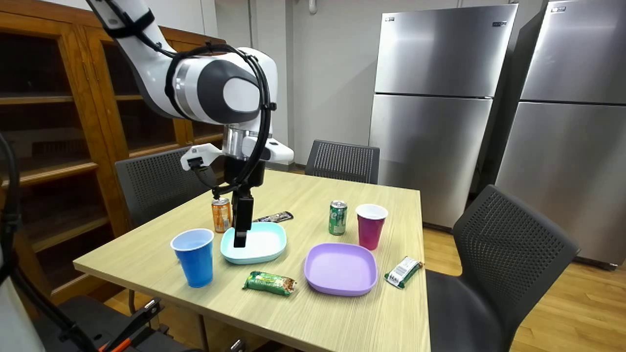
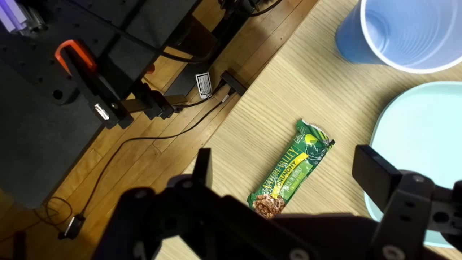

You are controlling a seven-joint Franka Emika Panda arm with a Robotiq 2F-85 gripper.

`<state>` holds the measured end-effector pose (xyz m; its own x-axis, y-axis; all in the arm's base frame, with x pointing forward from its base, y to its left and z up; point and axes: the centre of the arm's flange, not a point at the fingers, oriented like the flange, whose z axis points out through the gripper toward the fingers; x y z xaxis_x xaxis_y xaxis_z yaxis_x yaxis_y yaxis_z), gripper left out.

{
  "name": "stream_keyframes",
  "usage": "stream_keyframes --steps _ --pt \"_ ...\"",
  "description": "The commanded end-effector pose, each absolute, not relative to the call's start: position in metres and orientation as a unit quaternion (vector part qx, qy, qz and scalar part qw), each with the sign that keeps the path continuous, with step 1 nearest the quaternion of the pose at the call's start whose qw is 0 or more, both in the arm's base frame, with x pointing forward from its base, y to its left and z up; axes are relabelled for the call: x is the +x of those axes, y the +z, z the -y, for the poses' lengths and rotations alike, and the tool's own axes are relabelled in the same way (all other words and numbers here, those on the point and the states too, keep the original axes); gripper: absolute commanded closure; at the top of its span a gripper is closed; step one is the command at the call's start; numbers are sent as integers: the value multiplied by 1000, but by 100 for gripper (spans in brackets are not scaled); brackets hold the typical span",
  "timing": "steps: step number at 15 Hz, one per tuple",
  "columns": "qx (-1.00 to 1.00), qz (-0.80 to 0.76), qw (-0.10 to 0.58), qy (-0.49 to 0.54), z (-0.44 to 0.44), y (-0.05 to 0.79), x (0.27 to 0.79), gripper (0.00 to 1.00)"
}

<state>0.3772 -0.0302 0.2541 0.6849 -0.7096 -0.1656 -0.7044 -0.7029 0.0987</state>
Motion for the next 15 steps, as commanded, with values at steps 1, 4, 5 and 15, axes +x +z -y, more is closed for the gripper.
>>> stream_keyframes --steps 1,4,5,15 --pt "892 440 17 -104 43 228 403 0" --pt "873 478 27 -92 55 209 412 0" --pt "867 490 32 -86 59 202 415 0" --pt "845 527 65 -65 79 164 426 0"
